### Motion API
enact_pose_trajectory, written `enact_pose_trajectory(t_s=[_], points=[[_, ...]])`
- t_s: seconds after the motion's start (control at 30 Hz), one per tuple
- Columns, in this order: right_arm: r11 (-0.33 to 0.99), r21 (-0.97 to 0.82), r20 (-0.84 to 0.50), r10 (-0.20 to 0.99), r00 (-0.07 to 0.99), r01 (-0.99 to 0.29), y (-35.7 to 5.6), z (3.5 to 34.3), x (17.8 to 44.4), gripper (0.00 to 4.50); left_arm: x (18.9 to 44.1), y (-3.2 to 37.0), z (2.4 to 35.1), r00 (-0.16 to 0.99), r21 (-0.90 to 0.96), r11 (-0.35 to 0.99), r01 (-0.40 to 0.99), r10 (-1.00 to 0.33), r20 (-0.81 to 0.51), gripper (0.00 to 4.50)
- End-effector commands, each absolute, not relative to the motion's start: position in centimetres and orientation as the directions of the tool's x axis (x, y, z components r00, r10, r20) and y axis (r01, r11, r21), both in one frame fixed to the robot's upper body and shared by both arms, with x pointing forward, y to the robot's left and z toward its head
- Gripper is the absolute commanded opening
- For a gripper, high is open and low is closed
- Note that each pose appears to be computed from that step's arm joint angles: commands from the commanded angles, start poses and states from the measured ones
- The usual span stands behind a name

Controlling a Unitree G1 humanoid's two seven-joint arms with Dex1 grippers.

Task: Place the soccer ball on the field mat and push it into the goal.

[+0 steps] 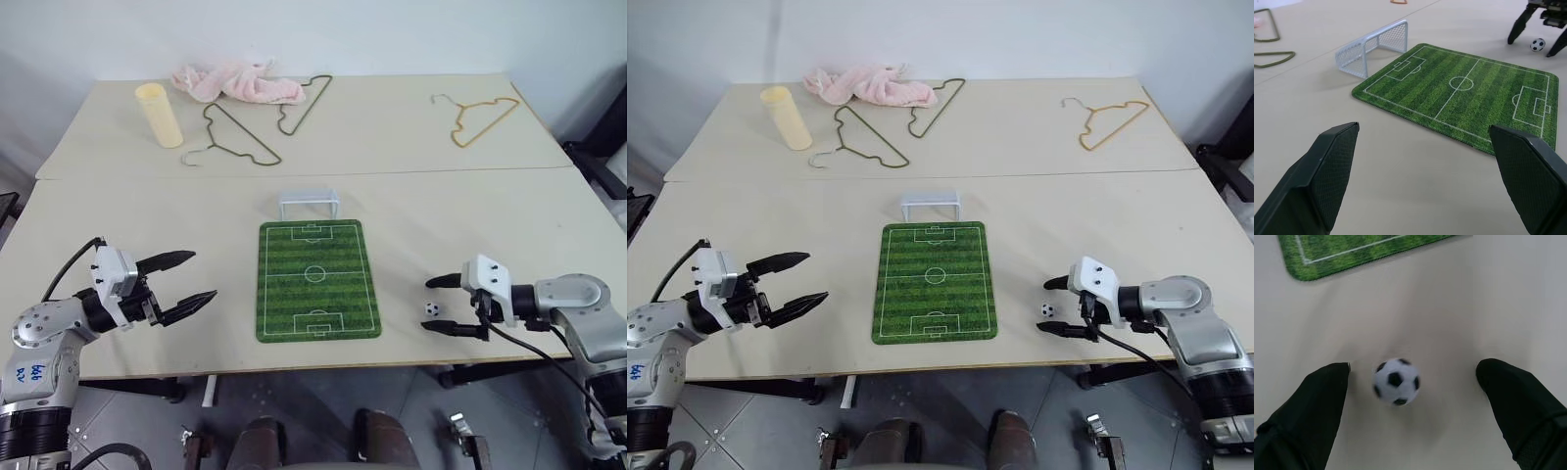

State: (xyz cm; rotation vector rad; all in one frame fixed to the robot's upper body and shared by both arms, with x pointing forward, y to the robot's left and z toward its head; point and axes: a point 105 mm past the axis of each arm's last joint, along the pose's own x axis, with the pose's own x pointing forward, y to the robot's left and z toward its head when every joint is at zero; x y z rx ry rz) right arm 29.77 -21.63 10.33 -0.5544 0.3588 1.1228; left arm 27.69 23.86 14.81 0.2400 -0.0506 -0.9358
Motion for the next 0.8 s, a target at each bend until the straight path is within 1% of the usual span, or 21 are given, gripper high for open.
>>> enact_pose_trajectory(t_s=[0.03, 0.07, 0.1, 0.2, 0.3, 0.33, 0.47, 0.57, 0.6, 0.67, 0.73, 0.8], points=[[0.300, -0.245, -0.548, 0.742, 0.387, -0.922, -21.8, 9.5, 29.6, 3.52, 27.7, 23.8, 15.5, 0.599, 0.260, 0.570, 0.780, -0.800, -0.042, 4.50], [0.300, -0.248, -0.544, 0.743, 0.389, -0.921, -21.8, 9.6, 29.5, 3.15, 27.7, 23.9, 15.6, 0.602, 0.261, 0.573, 0.777, -0.798, -0.041, 4.50], [0.300, -0.251, -0.542, 0.744, 0.390, -0.920, -21.9, 9.6, 29.5, 2.94, 27.8, 23.9, 15.6, 0.604, 0.262, 0.575, 0.775, -0.796, -0.040, 4.50], [0.303, -0.262, -0.539, 0.742, 0.399, -0.916, -22.1, 9.7, 29.5, 1.90, 27.9, 24.0, 15.6, 0.609, 0.264, 0.579, 0.771, -0.792, -0.040, 4.50], [0.305, -0.283, -0.530, 0.741, 0.413, -0.909, -22.3, 9.9, 29.7, 0.96, 28.0, 24.0, 15.5, 0.611, 0.265, 0.582, 0.769, -0.791, -0.036, 4.50], [0.304, -0.288, -0.528, 0.741, 0.415, -0.908, -22.3, 9.9, 29.7, 0.85, 28.0, 24.0, 15.5, 0.611, 0.265, 0.582, 0.769, -0.791, -0.035, 4.50], [0.268, -0.329, -0.516, 0.752, 0.410, -0.905, -21.5, 11.8, 29.8, 0.85, 28.2, 23.7, 15.4, 0.604, 0.265, 0.577, 0.773, -0.797, -0.024, 4.50], [0.241, -0.350, -0.421, 0.823, 0.382, -0.905, -17.4, 16.2, 30.2, 0.85, 27.9, 23.7, 14.8, 0.580, 0.262, 0.554, 0.790, -0.814, -0.026, 4.50], [0.216, -0.336, -0.417, 0.839, 0.350, -0.917, -16.2, 16.8, 30.0, 0.85, 27.9, 23.7, 14.6, 0.573, 0.261, 0.548, 0.795, -0.819, -0.027, 4.50], [0.155, -0.303, -0.419, 0.864, 0.278, -0.940, -14.0, 17.1, 29.4, 0.85, 27.7, 23.6, 14.2, 0.558, 0.268, 0.534, 0.802, -0.830, -0.016, 4.50], [0.099, -0.248, -0.437, 0.876, 0.203, -0.964, -11.9, 16.9, 28.7, 0.85, 27.5, 23.6, 14.1, 0.545, 0.293, 0.523, 0.800, -0.838, 0.007, 4.50], [0.049, -0.190, -0.471, 0.872, 0.135, -0.981, -10.1, 16.3, 28.2, 0.85, 27.2, 23.5, 13.6, 0.527, 0.300, 0.501, 0.812, -0.850, -0.006, 4.50]])
